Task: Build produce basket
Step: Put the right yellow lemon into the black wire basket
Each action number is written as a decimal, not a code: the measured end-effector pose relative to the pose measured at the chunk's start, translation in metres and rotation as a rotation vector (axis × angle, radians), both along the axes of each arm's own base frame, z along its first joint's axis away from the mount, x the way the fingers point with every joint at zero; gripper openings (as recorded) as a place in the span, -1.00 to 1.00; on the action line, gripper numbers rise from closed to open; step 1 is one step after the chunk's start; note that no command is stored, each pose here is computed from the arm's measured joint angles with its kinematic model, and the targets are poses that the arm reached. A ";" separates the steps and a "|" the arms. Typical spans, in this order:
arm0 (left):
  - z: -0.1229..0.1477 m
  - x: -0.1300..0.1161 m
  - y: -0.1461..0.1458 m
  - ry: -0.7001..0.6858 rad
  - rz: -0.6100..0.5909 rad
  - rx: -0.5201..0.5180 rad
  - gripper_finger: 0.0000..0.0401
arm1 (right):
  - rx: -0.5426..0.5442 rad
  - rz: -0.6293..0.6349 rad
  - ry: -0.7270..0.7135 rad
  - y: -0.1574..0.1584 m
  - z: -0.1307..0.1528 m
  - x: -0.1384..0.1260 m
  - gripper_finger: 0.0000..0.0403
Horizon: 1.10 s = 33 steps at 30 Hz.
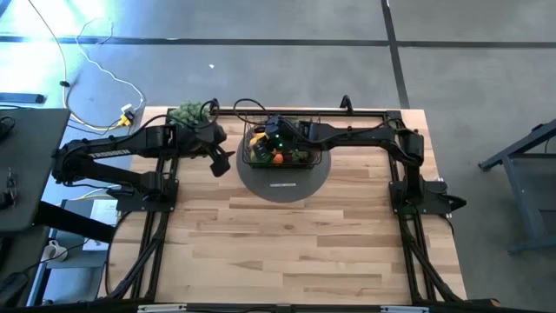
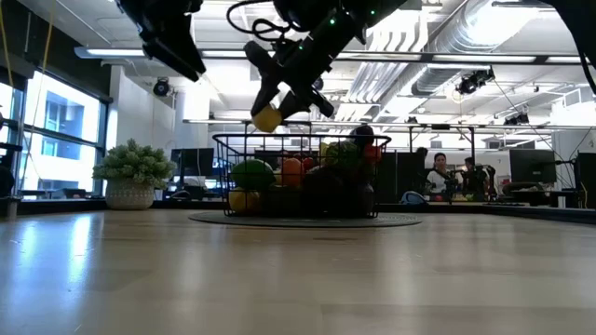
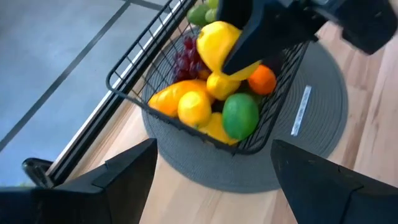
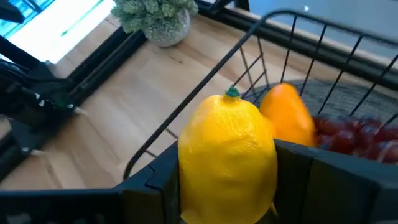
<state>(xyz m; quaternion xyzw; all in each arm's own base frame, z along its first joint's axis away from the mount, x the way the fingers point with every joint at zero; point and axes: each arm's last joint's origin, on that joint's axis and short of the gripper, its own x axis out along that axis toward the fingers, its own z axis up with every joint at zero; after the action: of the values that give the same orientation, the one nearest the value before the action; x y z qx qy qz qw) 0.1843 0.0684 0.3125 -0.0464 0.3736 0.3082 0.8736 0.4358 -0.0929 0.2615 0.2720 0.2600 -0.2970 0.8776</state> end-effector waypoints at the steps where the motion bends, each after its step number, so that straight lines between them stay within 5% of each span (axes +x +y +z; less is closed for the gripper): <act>1: 0.000 0.000 0.000 -0.011 0.006 -0.002 0.52 | -0.011 0.004 0.007 -0.003 0.000 -0.001 -0.24; 18: 0.003 0.003 0.001 -0.068 0.045 -0.013 0.52 | 0.171 0.031 0.125 -0.054 -0.012 -0.026 -0.22; 27: 0.014 -0.010 -0.005 -0.198 0.063 -0.113 0.52 | 0.189 0.046 0.118 -0.055 -0.012 -0.026 0.24; 33: 0.028 -0.034 -0.012 -0.278 0.093 -0.078 0.52 | 0.305 0.079 0.076 -0.052 -0.011 -0.025 0.30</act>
<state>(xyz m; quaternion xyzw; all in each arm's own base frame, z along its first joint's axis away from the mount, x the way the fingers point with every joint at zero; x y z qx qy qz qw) 0.1502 0.0564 0.3401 -0.1399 0.2581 0.3243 0.8992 0.4104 -0.1451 0.2501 0.3805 0.3454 -0.2294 0.8266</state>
